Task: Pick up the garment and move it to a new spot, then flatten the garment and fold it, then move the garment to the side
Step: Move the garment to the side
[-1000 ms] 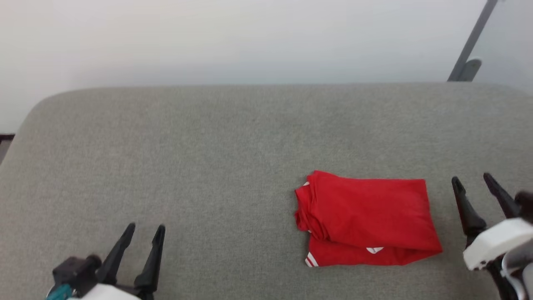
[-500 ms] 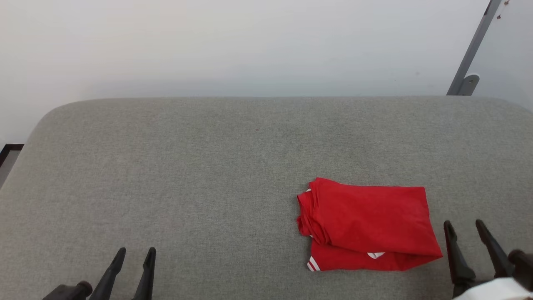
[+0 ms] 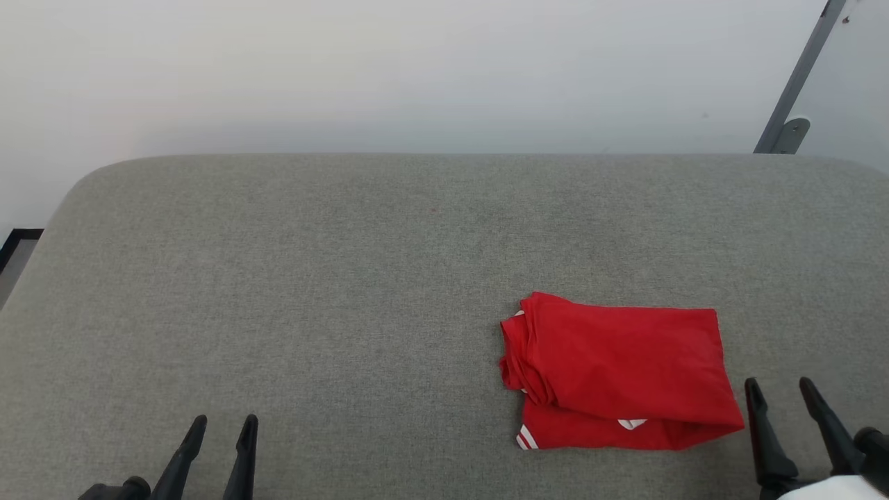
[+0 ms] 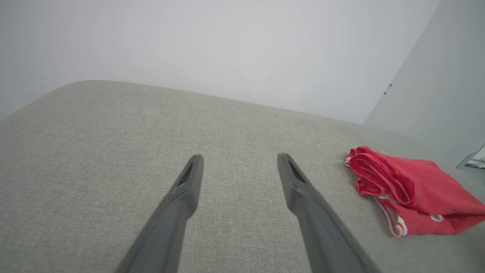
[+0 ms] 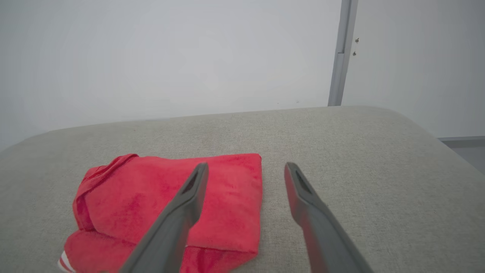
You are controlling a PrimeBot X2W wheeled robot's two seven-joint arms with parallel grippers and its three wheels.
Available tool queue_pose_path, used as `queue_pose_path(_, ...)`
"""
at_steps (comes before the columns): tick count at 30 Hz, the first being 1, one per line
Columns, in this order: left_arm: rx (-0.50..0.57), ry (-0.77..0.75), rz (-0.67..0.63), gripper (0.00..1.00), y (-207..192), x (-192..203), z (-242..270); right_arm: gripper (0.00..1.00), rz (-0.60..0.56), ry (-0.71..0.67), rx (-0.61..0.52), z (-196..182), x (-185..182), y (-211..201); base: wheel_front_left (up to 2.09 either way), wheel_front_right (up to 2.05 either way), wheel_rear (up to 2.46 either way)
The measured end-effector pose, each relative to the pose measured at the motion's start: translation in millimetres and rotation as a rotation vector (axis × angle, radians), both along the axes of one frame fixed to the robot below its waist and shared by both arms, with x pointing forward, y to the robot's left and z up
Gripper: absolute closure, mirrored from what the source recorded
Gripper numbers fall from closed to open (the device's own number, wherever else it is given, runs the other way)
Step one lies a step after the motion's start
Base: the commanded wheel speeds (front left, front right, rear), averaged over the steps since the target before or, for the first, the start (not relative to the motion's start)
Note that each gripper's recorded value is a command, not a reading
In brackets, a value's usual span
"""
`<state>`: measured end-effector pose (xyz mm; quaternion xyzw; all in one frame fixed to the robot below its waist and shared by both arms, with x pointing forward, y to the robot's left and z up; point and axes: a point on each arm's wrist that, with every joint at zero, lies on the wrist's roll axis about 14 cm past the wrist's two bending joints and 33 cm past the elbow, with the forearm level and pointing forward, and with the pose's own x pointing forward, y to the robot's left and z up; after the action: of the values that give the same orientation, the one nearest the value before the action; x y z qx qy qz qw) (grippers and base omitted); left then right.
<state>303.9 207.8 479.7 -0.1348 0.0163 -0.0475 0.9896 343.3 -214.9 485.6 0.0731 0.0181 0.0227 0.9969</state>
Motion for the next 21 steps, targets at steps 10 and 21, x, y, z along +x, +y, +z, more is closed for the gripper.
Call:
queue_pose_path(10,-0.015,0.007,-0.022,0.0,-9,22,-2,0.0,0.112,0.282,-0.097,-26,34,8,0.0,0.0,0.0)
queue_pose_path(21,-0.052,0.057,-0.046,0.0,-19,58,-18,0.0,0.228,0.835,-0.209,-86,51,3,0.0,0.0,0.0)
